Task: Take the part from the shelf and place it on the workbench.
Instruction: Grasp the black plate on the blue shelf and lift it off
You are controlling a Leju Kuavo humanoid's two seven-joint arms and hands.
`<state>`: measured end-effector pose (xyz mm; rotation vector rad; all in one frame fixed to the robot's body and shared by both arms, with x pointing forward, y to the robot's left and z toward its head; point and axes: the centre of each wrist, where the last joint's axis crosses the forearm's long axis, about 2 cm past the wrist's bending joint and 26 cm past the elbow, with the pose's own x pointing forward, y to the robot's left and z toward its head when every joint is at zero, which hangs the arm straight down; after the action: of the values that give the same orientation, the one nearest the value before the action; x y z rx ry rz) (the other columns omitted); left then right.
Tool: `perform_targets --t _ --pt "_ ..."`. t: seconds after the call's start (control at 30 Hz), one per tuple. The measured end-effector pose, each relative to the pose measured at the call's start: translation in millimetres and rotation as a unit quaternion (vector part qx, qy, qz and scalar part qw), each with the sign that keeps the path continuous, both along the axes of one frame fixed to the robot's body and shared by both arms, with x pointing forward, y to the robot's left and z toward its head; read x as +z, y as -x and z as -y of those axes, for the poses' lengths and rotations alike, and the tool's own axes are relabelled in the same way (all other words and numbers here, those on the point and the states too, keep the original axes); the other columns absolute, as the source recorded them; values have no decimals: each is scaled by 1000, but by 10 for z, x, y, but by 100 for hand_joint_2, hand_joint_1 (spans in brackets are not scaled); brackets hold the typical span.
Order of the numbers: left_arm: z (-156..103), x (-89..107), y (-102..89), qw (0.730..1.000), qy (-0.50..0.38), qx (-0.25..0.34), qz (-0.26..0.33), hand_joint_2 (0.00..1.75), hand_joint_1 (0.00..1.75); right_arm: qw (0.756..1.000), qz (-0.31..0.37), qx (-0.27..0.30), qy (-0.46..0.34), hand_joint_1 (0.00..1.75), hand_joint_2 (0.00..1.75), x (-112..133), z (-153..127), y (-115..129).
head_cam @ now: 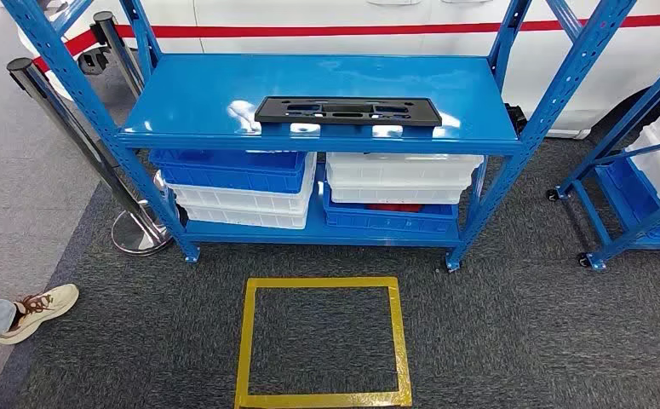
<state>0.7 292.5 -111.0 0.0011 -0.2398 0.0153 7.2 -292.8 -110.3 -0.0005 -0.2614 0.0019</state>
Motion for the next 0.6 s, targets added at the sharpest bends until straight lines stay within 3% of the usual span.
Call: perform_targets --t 0.6 --pt "-43 3 -67 1000 -6 12 11 175 0 1000 3 -5 5 0 175 1 31 -31"
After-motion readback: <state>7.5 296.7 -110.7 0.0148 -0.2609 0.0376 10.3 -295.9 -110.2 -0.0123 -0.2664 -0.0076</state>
